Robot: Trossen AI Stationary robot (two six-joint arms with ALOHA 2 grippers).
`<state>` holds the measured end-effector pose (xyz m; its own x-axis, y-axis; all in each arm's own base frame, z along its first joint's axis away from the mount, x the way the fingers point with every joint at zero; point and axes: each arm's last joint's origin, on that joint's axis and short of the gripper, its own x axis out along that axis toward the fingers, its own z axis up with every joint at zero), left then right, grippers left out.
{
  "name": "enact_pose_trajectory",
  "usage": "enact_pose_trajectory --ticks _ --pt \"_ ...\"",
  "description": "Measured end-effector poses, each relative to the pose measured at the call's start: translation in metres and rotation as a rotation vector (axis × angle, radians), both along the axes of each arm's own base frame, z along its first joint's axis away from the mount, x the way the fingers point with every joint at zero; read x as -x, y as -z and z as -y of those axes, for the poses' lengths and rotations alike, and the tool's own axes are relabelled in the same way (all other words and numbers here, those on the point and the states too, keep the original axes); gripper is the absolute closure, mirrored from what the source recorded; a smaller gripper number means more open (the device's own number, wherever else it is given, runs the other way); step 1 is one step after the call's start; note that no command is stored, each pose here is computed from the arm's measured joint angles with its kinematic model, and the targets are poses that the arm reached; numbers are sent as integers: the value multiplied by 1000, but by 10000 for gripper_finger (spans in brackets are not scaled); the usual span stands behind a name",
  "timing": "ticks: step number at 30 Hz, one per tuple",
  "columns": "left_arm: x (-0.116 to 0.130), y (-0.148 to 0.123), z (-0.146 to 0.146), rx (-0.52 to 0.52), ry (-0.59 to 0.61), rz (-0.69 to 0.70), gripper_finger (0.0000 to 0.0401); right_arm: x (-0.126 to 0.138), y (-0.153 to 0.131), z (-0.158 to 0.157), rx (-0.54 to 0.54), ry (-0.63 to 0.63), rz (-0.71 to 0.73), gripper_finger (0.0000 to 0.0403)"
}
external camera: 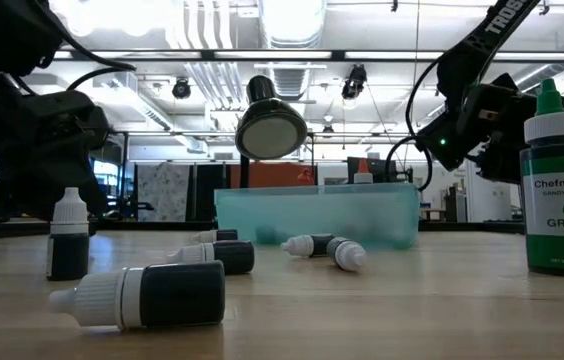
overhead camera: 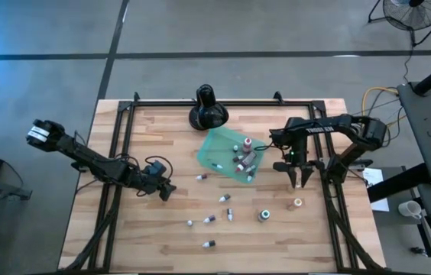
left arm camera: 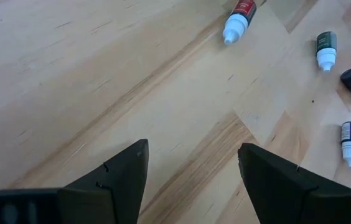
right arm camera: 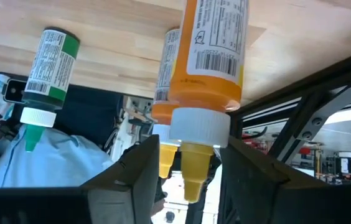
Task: Pick & Place food coloring
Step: Adjust the large yellow food coloring bottle
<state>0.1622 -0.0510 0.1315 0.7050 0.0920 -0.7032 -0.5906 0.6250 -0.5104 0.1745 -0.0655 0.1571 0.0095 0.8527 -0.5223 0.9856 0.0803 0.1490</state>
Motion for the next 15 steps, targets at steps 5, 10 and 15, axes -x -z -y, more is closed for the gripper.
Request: enact_pose_trajectory --ticks 5,10,15 --pt "0 0 0 0 0 0 179 0 0 0 0 -2 3 222" --pt "0 0 0 0 -2 0 179 -1 -8 1 28 -14 48 211" --pt "0 1 -3 -4 -12 -4 179 -6 -28 7 189 -93 116 213"
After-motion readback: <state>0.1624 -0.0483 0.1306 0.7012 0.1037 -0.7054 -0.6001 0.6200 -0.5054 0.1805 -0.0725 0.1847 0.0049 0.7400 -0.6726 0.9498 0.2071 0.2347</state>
